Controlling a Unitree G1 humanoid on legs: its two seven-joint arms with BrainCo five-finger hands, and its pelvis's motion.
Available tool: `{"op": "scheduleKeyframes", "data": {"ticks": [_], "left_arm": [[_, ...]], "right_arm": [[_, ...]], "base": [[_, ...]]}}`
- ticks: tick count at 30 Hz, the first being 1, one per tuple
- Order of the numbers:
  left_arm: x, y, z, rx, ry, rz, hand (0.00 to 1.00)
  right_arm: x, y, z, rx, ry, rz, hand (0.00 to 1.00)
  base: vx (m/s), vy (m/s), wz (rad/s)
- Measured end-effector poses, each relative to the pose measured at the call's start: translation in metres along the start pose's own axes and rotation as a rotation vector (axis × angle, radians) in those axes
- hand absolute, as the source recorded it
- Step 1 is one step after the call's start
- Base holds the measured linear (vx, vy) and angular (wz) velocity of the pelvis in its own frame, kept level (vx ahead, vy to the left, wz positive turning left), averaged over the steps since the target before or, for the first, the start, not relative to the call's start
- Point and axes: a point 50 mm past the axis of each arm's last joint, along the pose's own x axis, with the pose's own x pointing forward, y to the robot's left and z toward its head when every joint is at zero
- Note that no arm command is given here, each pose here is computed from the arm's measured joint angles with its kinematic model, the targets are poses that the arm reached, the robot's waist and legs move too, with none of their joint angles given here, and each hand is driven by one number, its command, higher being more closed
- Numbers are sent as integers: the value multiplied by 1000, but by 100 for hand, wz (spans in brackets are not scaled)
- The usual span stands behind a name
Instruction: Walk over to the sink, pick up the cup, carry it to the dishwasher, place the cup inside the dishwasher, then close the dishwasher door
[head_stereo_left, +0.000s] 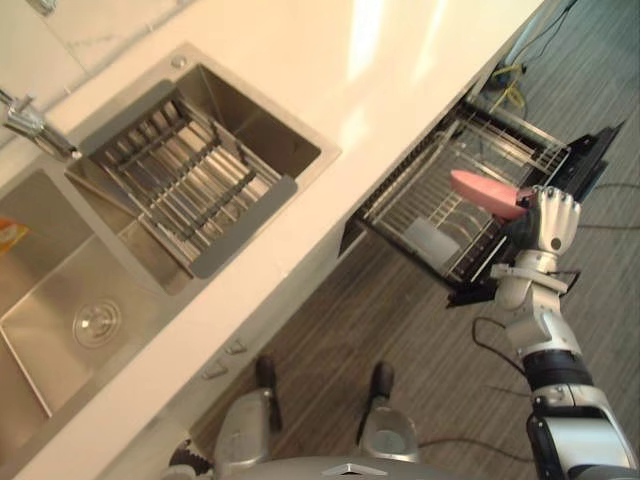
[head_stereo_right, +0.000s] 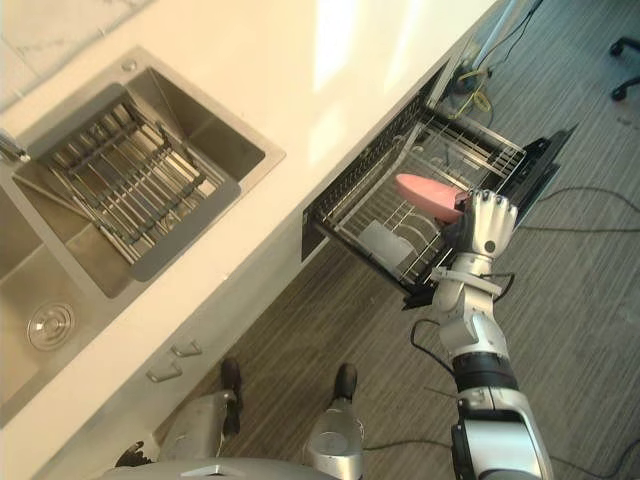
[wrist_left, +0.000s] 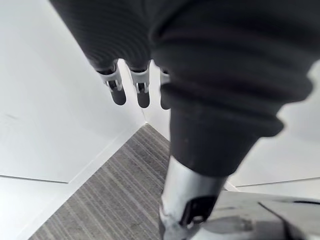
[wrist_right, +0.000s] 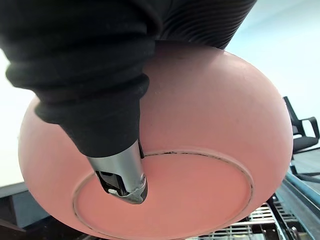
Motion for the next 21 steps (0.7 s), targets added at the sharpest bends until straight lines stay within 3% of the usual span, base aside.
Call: {"op": "scheduleKeyframes", "data": {"ticks": [6,21], "left_arm": [[2,-5,9,89,14,-39,0],[4,-7,28,144,-5,-42,0]], "right_arm": [[32,-3,8,-18,-33,-8,100],[83,-25,10,-88,20,-77,100]], "base": [[-54,26,-6],[4,3,2]]}}
